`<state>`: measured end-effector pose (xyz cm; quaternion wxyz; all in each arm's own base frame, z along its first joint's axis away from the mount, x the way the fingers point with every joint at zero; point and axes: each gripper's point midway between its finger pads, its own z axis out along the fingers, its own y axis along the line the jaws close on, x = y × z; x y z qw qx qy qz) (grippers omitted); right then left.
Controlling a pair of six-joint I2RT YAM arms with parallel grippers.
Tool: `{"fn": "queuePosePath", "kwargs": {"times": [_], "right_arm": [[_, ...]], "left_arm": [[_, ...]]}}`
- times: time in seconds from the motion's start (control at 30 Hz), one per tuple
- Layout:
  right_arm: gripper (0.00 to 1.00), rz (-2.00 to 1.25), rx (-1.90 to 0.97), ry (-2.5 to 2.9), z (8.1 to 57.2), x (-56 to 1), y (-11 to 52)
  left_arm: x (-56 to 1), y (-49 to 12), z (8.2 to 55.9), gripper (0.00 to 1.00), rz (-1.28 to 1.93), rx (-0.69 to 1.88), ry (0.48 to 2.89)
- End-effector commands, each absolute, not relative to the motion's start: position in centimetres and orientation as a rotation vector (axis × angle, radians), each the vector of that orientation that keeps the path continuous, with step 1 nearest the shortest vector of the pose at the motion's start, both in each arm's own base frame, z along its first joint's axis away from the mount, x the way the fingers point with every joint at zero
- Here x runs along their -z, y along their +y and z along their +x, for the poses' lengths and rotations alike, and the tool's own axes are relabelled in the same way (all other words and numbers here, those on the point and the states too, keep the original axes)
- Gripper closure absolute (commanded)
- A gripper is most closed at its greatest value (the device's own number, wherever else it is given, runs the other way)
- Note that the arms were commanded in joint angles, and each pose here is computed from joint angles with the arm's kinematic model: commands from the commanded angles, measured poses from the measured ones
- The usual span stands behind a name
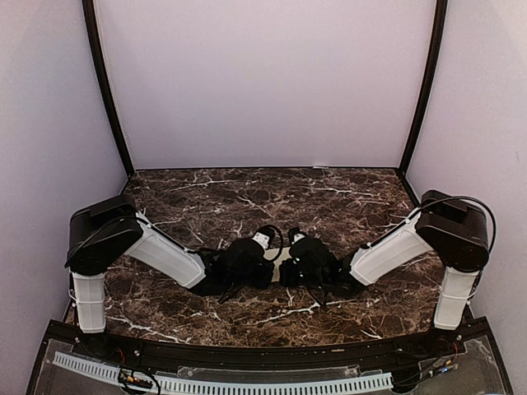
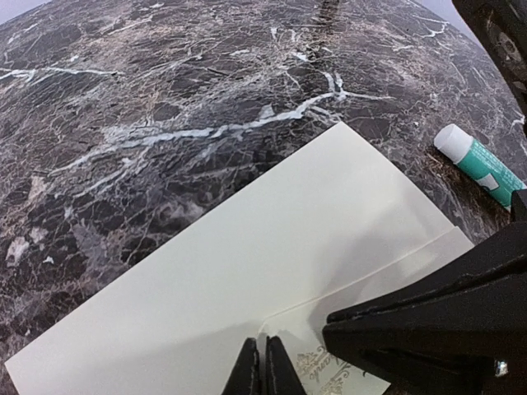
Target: Place the letter into the envelope and seal it
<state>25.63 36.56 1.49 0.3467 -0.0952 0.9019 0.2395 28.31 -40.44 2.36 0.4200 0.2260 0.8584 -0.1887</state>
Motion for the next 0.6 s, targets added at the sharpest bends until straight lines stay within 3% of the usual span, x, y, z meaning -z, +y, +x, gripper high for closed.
{"fn": "queuePosePath", "kwargs": {"times": [0.0, 0.57], "right_arm": [[1.0, -0.343, -0.382, 2.574, 22.0, 5.4, 31.9], [1.0, -0.316, -0.351, 2.601, 22.0, 6.1, 31.7]], "left_arm": [[-1.1, -39.4, 27.9, 0.95, 0.57, 0.45, 2.189], [0.0, -33.5, 25.2, 0.95, 0.54, 0.38, 2.244]]}}
